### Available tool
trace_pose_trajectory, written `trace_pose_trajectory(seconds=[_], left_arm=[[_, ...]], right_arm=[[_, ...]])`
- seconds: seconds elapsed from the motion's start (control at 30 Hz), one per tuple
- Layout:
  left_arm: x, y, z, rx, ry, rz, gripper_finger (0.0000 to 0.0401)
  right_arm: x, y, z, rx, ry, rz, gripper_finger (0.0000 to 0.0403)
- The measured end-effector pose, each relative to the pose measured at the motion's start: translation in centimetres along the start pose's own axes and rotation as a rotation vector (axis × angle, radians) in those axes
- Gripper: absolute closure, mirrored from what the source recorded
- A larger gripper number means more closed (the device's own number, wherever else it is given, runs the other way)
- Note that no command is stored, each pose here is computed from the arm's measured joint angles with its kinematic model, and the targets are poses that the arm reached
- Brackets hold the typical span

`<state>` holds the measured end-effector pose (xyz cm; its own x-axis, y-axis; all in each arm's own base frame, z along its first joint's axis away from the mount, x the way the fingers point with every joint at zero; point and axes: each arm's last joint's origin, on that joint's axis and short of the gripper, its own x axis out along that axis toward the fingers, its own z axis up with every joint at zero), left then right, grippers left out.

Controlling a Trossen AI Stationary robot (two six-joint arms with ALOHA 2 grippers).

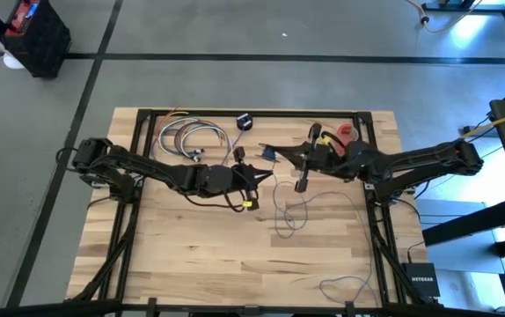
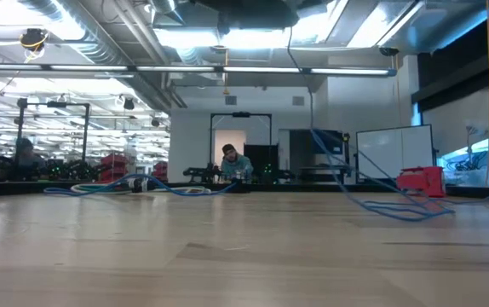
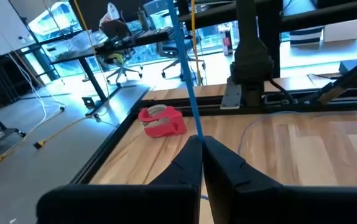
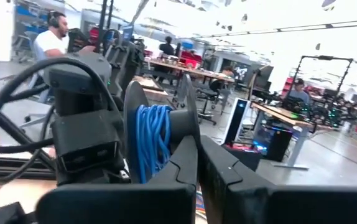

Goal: Coil cords
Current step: Coil the blue wire onto the black spool

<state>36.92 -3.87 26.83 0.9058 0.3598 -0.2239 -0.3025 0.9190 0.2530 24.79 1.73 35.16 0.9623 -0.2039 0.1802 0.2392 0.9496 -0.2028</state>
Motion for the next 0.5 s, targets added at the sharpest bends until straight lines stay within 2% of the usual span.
trace_pose_trajectory(seconds=[0.2, 0.33, 0.4, 0.5], left_arm=[[0.8, -0.7, -1.2, 0.043, 0.029, -0.067, 0.0386], [1.4, -1.3, -3.3, 0.085, 0.126, -0.085, 0.0334], [1.6, -0.9, -2.1, 0.029, 0.057, -0.064, 0.0304], [1.8, -0.6, -2.6, 0.032, 0.090, -0.052, 0.0269]], right_arm=[[0.2, -0.3, 1.7, 0.006, -0.026, 0.033, 0.0398], [-0.1, -0.6, 2.6, 0.024, -0.078, 0.025, 0.0398], [0.1, -0.4, 2.3, 0.018, -0.067, 0.052, 0.0398], [0.1, -0.2, 1.9, 0.007, -0.043, 0.082, 0.0398]])
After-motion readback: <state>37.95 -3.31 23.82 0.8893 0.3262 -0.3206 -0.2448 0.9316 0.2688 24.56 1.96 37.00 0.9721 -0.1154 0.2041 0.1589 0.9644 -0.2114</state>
